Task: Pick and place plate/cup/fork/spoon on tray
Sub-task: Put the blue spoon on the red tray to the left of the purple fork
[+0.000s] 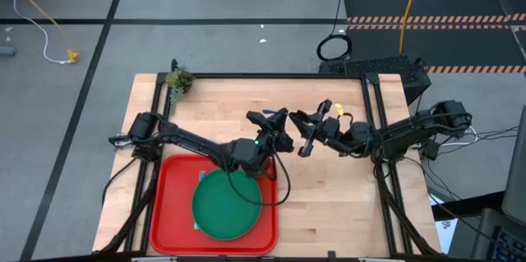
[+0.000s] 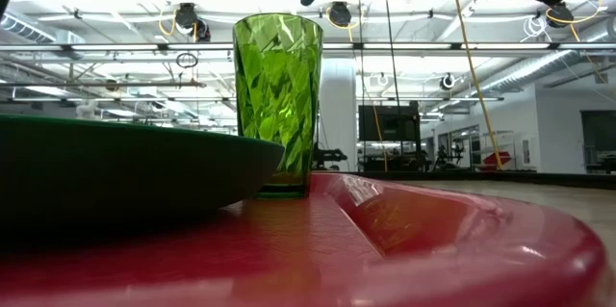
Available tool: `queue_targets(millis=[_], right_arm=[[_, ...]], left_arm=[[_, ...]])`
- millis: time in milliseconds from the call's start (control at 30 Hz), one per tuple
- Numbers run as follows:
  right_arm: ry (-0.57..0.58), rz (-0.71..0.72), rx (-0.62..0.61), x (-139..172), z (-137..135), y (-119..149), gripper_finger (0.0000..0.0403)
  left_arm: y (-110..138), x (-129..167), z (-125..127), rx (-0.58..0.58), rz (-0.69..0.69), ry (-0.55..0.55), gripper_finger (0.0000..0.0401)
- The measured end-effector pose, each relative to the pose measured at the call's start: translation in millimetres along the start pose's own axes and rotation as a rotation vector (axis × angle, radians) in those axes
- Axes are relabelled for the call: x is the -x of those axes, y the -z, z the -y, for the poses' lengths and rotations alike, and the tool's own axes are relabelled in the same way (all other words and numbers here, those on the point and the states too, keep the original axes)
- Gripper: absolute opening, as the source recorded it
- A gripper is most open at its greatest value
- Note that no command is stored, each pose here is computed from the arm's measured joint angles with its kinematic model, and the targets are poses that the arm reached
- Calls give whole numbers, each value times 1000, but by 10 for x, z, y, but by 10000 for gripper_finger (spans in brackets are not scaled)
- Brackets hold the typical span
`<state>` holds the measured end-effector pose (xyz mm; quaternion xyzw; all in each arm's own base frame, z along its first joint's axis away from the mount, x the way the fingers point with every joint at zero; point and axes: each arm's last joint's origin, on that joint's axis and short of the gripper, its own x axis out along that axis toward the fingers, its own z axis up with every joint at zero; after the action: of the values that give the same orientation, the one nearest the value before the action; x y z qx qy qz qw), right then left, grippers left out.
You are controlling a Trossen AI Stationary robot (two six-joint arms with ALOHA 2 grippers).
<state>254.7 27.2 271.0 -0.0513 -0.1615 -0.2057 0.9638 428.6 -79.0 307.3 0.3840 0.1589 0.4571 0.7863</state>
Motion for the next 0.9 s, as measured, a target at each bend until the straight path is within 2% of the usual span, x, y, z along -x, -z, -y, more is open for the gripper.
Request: queue_targets(millis=[267, 467, 567, 700, 833, 900], right_arm=[[-49, -141, 82, 13, -38, 157, 91], [-70, -124, 145, 77, -17, 72, 114], [-81, -126, 169, 167, 35, -21, 116], [-83, -105, 167, 306, 154, -225, 116], [-88, -126, 154, 428, 272, -359, 116], [-88, -133, 140, 476, 318, -407, 116]], left_arm=[[-52, 183, -21, -41, -35, 6, 18], [-64, 265, 4, -20, -46, 12, 21], [-112, 310, -133, 7, -37, 13, 21], [-150, 306, -447, 11, -43, 15, 17], [-90, 213, -780, 72, -75, 23, 22], [-4, 163, -883, 121, -82, 67, 24]])
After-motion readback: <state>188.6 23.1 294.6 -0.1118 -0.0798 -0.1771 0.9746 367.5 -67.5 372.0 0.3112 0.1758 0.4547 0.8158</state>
